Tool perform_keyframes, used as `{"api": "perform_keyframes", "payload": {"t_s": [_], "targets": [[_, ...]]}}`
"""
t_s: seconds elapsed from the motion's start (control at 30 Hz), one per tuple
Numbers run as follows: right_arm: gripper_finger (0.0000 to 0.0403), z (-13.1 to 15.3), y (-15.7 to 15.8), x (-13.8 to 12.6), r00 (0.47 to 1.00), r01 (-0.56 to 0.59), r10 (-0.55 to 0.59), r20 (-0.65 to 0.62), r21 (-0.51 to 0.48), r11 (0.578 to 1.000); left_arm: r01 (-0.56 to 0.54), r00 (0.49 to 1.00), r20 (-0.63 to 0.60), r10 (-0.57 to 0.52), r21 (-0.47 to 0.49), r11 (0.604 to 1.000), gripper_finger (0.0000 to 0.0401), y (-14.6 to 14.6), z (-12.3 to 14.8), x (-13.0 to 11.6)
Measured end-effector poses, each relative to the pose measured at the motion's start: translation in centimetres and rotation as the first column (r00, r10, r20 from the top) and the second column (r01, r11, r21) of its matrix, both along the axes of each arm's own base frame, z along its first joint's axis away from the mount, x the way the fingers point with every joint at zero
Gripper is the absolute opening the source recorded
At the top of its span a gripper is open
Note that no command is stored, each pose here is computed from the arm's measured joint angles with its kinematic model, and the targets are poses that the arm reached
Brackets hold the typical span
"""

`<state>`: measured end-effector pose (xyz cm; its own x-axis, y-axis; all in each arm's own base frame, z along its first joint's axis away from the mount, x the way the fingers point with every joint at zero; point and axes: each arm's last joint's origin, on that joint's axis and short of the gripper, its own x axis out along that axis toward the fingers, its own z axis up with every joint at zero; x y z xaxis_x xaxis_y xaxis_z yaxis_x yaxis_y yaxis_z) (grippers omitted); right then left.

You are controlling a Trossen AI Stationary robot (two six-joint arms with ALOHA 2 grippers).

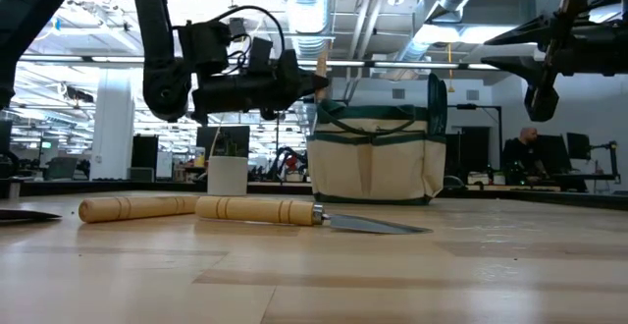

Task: Pick & Place Garden tools in Gardening bag
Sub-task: Put the brown trowel into the gardening bag

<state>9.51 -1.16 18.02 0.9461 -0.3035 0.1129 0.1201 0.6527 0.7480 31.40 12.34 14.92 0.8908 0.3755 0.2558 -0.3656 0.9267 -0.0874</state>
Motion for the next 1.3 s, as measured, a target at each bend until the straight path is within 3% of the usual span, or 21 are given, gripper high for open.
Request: {"api": "perform_keyframes", "payload": {"t_s": [0.47,0.97,1.17,1.3], "targets": [[0.0104,0.0,-0.2,0.0,0.998,0.057,-0.057,-0.007,-0.002,0.998,0.045,0.999,-0.008,-0.045,-0.022,0.999,0.005,-0.2,-0.3,0.0],[0.0104,-0.1,-0.2,-0.1,0.997,0.077,-0.077,-0.01,-0.01,0.997,0.074,0.997,-0.007,-0.074,-0.022,0.997,0.0124,-1.1,-0.3,0.3],[0.0104,-0.1,-0.2,-0.1,0.997,0.079,-0.079,-0.018,-0.025,0.997,0.083,0.996,-0.037,-0.081,0.051,0.995,0.0158,-2.0,-0.3,0.6],[0.0104,-0.1,-0.2,-0.1,0.997,0.079,-0.08,-0.019,-0.027,0.996,0.054,0.998,-0.03,-0.053,0.034,0.998,0.0179,-2.1,-0.1,0.6]]}}
